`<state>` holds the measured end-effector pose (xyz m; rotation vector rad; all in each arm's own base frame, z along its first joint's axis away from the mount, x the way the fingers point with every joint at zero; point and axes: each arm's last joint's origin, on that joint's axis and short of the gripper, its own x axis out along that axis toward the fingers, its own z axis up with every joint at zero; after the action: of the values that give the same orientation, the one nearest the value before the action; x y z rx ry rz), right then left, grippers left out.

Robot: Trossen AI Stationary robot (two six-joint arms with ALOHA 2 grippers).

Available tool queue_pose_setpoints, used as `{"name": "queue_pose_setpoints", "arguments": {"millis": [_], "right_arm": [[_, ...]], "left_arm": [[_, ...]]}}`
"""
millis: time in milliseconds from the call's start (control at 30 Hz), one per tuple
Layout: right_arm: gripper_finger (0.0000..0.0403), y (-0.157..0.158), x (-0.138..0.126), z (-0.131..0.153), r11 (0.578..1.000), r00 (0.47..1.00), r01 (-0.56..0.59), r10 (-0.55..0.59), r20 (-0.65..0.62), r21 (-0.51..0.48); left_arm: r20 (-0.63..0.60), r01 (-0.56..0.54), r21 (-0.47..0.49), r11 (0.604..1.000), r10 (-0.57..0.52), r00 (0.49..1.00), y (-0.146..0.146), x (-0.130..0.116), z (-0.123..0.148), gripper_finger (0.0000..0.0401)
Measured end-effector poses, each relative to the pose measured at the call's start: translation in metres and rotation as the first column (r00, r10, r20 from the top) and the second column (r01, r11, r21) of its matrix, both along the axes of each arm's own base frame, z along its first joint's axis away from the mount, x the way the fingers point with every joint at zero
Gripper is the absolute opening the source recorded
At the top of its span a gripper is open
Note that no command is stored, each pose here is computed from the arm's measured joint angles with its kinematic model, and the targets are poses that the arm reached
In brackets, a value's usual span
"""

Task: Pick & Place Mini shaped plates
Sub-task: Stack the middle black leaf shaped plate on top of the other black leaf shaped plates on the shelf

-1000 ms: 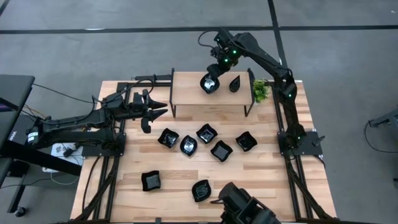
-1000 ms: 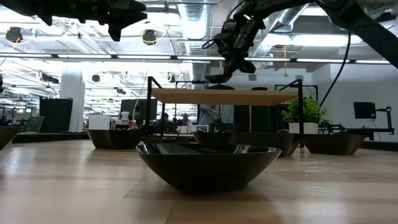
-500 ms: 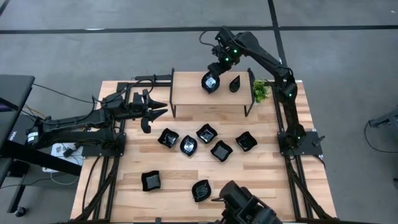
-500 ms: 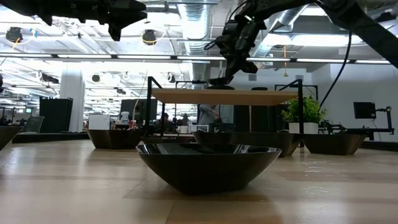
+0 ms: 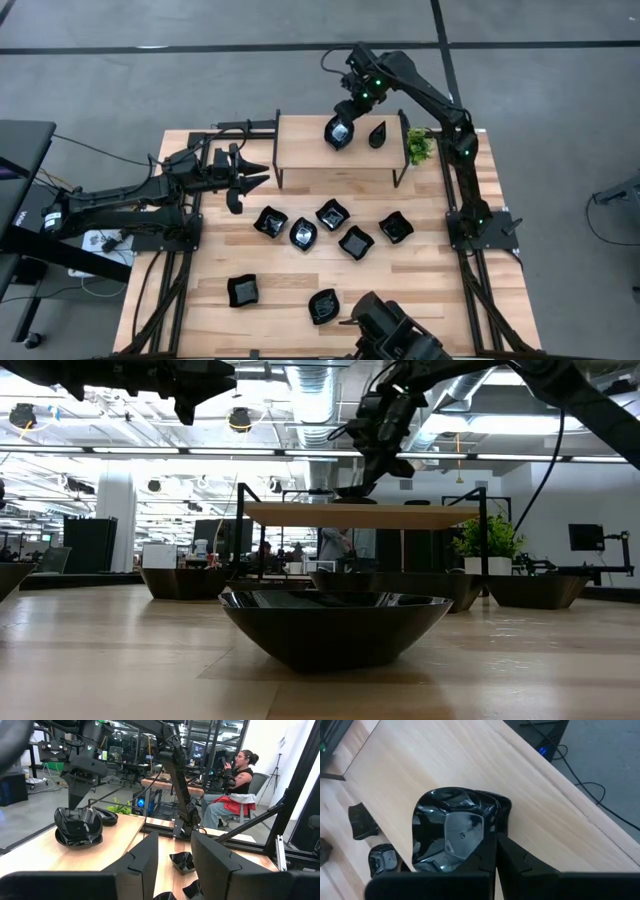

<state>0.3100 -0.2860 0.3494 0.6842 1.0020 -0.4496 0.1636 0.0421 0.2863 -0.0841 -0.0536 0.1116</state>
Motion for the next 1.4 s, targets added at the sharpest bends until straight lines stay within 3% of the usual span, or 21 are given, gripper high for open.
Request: {"name": "queue_pose_setpoints", "arguments": {"millis": [433, 1100, 1400], "right_arm": [[0.0000, 0.000, 0.005, -0.016, 1.000, 1.000, 0.005, -0.004, -0.019, 0.029], [0.0000, -0.001, 0.005, -0.015, 1.000, 1.000, 0.001, -0.001, -0.009, 0.022], [0.0037, -0.001, 0.005, -0.015, 1.000, 1.000, -0.003, 0.003, -0.010, 0.020]], "left_arm": [[0.002, 0.000, 0.001, 1.000, 0.000, 1.000, 0.000, 0.000, 0.000, 0.0118], [0.002, 0.000, 0.001, 1.000, 0.000, 1.000, 0.000, 0.000, 0.000, 0.0118], [0.002, 0.001, 0.001, 1.000, -0.001, 1.000, 0.000, 0.000, 0.000, 0.0118]]}}
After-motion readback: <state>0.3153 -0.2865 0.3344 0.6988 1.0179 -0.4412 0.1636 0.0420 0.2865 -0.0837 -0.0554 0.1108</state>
